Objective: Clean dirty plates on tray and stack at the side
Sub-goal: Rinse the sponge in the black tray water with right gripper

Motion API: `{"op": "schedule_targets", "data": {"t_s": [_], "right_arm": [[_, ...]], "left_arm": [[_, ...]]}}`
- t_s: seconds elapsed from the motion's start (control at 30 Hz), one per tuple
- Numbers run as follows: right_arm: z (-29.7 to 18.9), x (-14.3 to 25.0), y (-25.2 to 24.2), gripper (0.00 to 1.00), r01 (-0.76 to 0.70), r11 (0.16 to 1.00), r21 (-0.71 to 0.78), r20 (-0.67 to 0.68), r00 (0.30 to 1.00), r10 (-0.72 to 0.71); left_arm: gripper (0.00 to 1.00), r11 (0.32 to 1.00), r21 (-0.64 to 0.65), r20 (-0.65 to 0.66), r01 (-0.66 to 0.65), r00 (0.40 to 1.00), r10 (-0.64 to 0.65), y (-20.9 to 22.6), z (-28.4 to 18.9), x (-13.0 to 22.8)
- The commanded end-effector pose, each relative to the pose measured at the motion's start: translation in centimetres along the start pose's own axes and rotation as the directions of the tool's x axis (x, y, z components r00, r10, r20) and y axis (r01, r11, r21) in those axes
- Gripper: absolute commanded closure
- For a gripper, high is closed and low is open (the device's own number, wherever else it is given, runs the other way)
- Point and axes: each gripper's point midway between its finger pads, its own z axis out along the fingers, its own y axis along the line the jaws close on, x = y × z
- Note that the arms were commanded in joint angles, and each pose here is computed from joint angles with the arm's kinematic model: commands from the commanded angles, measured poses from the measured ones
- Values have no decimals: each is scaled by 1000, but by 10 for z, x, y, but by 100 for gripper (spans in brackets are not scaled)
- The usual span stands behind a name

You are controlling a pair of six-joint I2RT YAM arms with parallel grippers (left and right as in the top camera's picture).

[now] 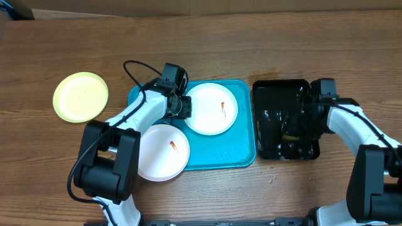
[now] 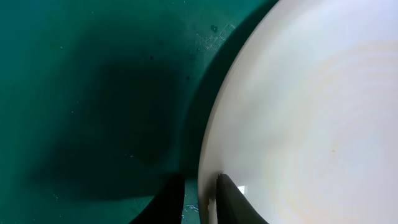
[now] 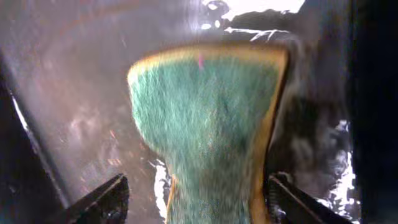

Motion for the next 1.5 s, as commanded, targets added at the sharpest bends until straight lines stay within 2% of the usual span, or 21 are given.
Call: {"op": "schedule_targets", "data": {"t_s": [0.0, 0.37, 0.4, 0.47, 0.57, 0.63, 0.67, 0.7, 0.73, 0.77, 0.8, 0.83, 0.87, 0.9, 0.93, 1.0, 1.1, 1.13, 1.2, 1.33, 1.47], "right_arm": [[-7, -25, -1, 25, 14, 999, 31, 80, 997, -17], [19, -19, -6, 25, 42, 996, 80, 70, 996, -48], [22, -18, -5, 30, 51, 995, 90, 65, 996, -57], [25, -20, -2, 96, 65, 993, 102, 75, 995, -73], [22, -26, 0, 96, 58, 991, 125, 98, 993, -70], [21, -29, 0, 46, 60, 989, 137, 108, 991, -75], [20, -30, -1, 34, 56, 988, 141, 113, 991, -72], [20, -31, -1, 32, 56, 988, 144, 114, 991, -73], [20, -31, -2, 33, 56, 987, 148, 115, 991, -73], [20, -31, -1, 51, 56, 988, 147, 116, 991, -73], [20, -32, -1, 93, 56, 988, 146, 118, 990, -74], [20, -32, -1, 96, 56, 988, 146, 118, 990, -74], [20, -31, -1, 89, 56, 988, 146, 116, 991, -73], [20, -30, -2, 57, 56, 988, 147, 113, 991, -73], [20, -29, -2, 40, 55, 988, 147, 109, 991, -72], [20, -27, -3, 36, 54, 987, 150, 97, 993, -69], [21, -17, -6, 39, 51, 986, 159, 59, 996, -61], [21, -14, -6, 50, 50, 986, 162, 48, 997, -58], [21, -15, -6, 94, 44, 986, 161, 50, 997, -53], [14, -17, 3, 96, 29, 992, 124, 40, 999, -35], [-12, -22, 12, 96, 27, 992, 126, 11, 1000, -29]], "left_arm": [[80, 1000, -21, -5, 6, 1000, -6, 4, 2, 1], [79, 1000, -21, -6, 6, 1000, -6, 4, 2, 1], [79, 1000, -22, -5, 6, 1000, -6, 4, 2, 1], [85, 1000, -22, -5, 6, 1000, -6, 4, 2, 1], [91, 999, -37, 0, 6, 1000, -6, 7, 2, 0], [90, 998, -56, 5, 6, 1000, -6, 10, 2, -1], [88, 998, -56, 5, 6, 1000, -6, 10, 2, -1], [87, 998, -56, 5, 6, 1000, -6, 10, 2, -1], [86, 998, -57, 4, 6, 1000, -6, 10, 2, 0], [84, 998, -57, 3, 6, 1000, -6, 10, 2, 0], [83, 998, -58, 3, 6, 1000, -6, 10, 2, 0], [75, 998, -58, 3, 6, 1000, -6, 10, 2, 0], [72, 998, -57, 4, 6, 1000, -6, 10, 2, 0], [71, 998, -57, 4, 6, 1000, -6, 10, 2, 0], [71, 998, -57, 4, 6, 1000, -6, 10, 2, 0], [71, 998, -57, 4, 6, 1000, -6, 10, 2, 0], [71, 998, -57, 4, 6, 1000, -6, 10, 2, 0], [71, 998, -57, 4, 6, 1000, -6, 10, 2, 0], [71, 998, -57, 5, 6, 1000, -6, 10, 2, 0], [79, 998, -55, 9, 6, 1000, -6, 10, 2, -2], [80, 998, -55, 10, 6, 1000, -5, 10, 2, -2]]}}
